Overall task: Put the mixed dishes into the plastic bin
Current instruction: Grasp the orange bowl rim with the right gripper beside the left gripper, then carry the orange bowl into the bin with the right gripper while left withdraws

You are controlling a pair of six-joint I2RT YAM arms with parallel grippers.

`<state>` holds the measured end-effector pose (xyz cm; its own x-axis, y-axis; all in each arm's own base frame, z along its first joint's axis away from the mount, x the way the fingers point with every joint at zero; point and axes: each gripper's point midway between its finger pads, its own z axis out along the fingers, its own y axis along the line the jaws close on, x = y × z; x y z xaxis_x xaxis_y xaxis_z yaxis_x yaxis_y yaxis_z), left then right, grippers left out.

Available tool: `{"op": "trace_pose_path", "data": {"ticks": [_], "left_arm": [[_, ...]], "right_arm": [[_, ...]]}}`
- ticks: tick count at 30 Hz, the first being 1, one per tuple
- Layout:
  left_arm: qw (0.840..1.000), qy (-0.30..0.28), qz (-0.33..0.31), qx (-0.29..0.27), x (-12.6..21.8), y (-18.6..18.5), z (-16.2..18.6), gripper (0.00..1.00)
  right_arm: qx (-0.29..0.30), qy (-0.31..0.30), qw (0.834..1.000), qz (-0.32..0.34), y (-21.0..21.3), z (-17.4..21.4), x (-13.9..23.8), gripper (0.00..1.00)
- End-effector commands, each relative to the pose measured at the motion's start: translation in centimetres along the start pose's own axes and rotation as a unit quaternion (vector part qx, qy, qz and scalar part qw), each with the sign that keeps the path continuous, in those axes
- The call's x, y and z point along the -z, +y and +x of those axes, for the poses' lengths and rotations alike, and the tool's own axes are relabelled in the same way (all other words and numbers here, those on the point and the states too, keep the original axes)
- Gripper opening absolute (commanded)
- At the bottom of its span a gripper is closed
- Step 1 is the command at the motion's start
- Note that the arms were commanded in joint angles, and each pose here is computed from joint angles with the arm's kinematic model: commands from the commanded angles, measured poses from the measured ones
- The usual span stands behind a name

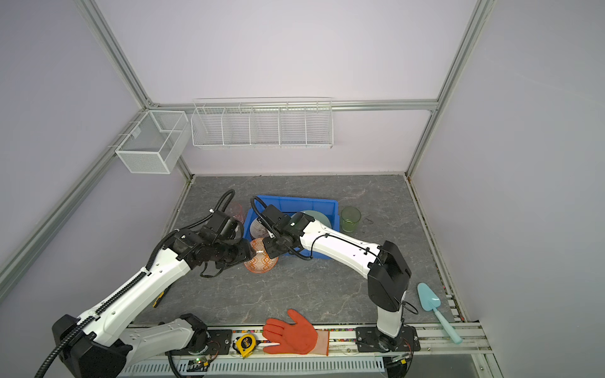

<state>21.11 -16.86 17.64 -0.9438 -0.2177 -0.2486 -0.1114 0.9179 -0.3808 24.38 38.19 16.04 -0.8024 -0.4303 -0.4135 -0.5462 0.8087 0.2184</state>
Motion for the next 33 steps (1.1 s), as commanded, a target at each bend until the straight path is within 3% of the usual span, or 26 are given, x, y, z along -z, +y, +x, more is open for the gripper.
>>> {"op": "trace_pose_path", "data": {"ticks": [1, 8, 17, 26, 33], "left_arm": [[1.0, -0.018, 0.008, -0.005, 1.3, -0.8, -0.9, 0.66], [0.998, -0.065, 0.003, -0.003, 3.4, -0.2, -2.3, 0.86], [0.994, -0.099, -0.02, 0.028, 6.4, 3.3, -4.0, 0.99], [0.989, -0.128, -0.057, 0.053, 9.2, 8.0, -4.7, 0.99], [0.988, -0.127, -0.06, 0.063, 8.4, 9.7, -4.8, 0.99]], "right_arm": [[-0.002, -0.019, 1.0, -0.004, 0.2, -1.0, 1.5, 0.07], [0.002, -0.024, 1.0, 0.001, -0.2, -1.7, 2.2, 0.07], [-0.005, -0.037, 0.999, 0.016, -1.5, -5.2, 2.9, 0.07], [-0.039, -0.043, 0.998, 0.029, -3.7, -9.9, 1.1, 0.07], [-0.051, -0.046, 0.997, 0.043, -5.2, -12.0, -1.0, 0.07]]}}
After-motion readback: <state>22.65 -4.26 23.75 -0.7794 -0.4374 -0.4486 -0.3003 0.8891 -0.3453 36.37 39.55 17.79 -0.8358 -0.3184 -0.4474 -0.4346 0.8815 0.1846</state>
